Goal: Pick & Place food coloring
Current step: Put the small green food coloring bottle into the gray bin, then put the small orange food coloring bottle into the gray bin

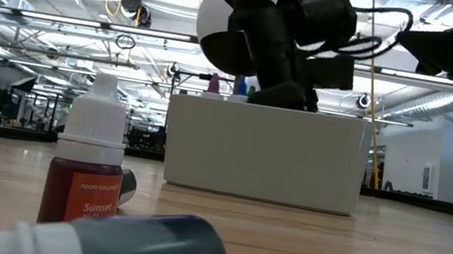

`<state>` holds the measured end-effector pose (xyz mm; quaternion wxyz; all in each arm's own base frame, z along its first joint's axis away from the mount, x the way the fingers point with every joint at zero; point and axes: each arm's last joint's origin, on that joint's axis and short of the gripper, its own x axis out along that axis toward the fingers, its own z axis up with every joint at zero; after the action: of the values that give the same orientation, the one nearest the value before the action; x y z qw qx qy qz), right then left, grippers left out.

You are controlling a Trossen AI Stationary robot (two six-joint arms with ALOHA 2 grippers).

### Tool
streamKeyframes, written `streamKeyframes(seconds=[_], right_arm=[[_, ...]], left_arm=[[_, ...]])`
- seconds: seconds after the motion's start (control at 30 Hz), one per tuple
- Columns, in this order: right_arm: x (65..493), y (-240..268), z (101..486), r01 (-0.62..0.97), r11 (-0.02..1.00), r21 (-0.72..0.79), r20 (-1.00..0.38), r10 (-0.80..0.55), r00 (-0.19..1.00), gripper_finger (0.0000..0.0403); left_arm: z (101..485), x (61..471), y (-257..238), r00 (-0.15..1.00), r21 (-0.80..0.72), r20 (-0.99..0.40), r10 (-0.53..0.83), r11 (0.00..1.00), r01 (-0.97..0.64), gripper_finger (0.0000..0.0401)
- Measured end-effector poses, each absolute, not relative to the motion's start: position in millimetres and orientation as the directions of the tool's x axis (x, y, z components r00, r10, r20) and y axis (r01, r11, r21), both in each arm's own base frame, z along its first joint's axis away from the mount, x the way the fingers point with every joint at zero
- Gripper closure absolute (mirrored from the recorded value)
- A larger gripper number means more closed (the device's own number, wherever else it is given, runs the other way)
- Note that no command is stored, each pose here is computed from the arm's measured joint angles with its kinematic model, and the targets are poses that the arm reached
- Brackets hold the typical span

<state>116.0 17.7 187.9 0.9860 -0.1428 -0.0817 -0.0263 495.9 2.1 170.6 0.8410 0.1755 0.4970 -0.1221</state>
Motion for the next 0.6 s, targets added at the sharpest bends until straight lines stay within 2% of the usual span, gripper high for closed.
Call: streamKeyframes(seconds=[0.1, 0.4, 0.6], right_arm=[[116, 18, 187, 0.074, 0.958, -0.278, 0.165, -0.028, 0.986, 0.0403], [116, 18, 187, 0.073, 0.959, -0.275, 0.164, -0.028, 0.986, 0.0403], [116, 18, 187, 0.073, 0.959, -0.275, 0.164, -0.028, 0.986, 0.0403]], left_arm=[[173, 497, 2, 0.493, 0.179, -0.87, -0.031, 0.91, 0.374, 0.0324], [180, 499, 3, 0.503, 0.22, -0.864, 0.014, 0.909, 0.353, 0.0247], [236, 498, -5, 0.483, 0.317, -0.868, 0.116, 0.878, 0.359, 0.0232]])
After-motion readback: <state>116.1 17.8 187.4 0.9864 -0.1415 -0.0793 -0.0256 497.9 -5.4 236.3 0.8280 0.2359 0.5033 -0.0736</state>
